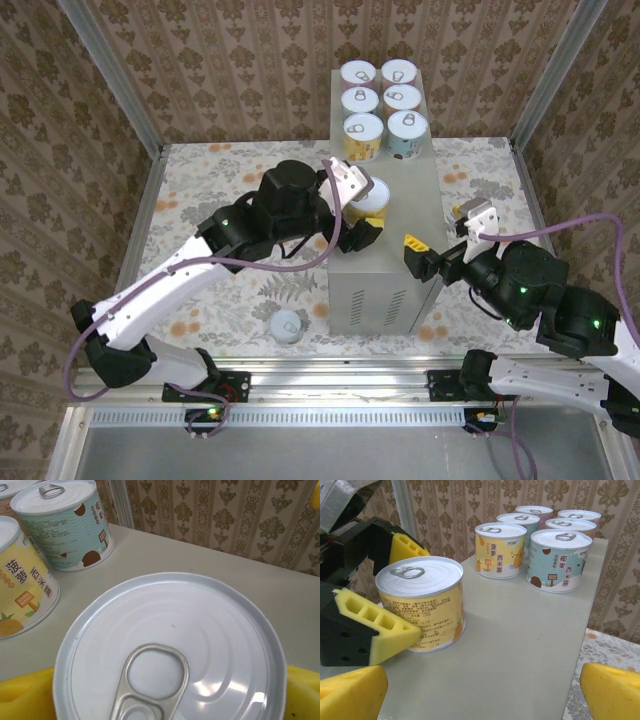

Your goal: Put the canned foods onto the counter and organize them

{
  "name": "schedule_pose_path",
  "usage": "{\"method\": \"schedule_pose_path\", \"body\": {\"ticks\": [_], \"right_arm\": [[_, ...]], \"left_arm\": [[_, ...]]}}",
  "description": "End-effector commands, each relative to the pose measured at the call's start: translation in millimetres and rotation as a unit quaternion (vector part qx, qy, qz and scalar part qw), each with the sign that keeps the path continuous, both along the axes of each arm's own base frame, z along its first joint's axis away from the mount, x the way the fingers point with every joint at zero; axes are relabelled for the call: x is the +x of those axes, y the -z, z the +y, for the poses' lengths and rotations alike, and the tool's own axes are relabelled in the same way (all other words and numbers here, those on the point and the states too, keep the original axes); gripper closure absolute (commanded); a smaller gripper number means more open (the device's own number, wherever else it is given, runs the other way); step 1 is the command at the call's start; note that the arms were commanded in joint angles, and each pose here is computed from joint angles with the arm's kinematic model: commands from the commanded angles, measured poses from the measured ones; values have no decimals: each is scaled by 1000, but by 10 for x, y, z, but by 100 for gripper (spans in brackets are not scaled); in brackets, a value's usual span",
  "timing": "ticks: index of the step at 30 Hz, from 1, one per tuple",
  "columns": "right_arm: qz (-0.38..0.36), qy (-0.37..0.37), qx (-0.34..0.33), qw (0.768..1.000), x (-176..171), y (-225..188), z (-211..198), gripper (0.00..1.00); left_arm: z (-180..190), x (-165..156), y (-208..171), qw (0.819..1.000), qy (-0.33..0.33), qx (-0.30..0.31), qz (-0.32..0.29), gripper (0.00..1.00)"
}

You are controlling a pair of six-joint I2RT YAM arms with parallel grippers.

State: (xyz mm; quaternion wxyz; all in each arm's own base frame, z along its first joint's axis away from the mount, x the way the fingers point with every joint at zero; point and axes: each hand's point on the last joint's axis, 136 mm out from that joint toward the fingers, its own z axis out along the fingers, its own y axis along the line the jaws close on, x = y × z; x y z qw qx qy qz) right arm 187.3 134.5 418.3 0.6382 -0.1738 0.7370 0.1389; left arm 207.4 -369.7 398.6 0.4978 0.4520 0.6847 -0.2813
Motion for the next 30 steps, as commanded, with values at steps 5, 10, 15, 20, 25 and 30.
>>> {"method": "schedule_pose_path", "body": {"ticks": [5,10,15,20,25,30], "right_arm": [[-21,67,8,997,66,-212,-257,0],[-34,93,0,995,107,-243,-322,0],[-37,101,6,994,124,-193,-334,0],[-39,106,5,994,139,-167,-330,0],[-45,109,13,993,171,-191,-301,0],[-44,113,11,993,183,-183,-311,0]], "left_arm": [[-44,74,-89,999,-1,-41,6,12],[-33,205,-50,999,-24,-41,2,19],[4,368,-21,999,-36,-40,5,24],[25,528,5,998,-37,-42,9,26],[9,661,27,999,-35,-39,13,27],[-29,778,69,999,-37,-34,17,27]]}}
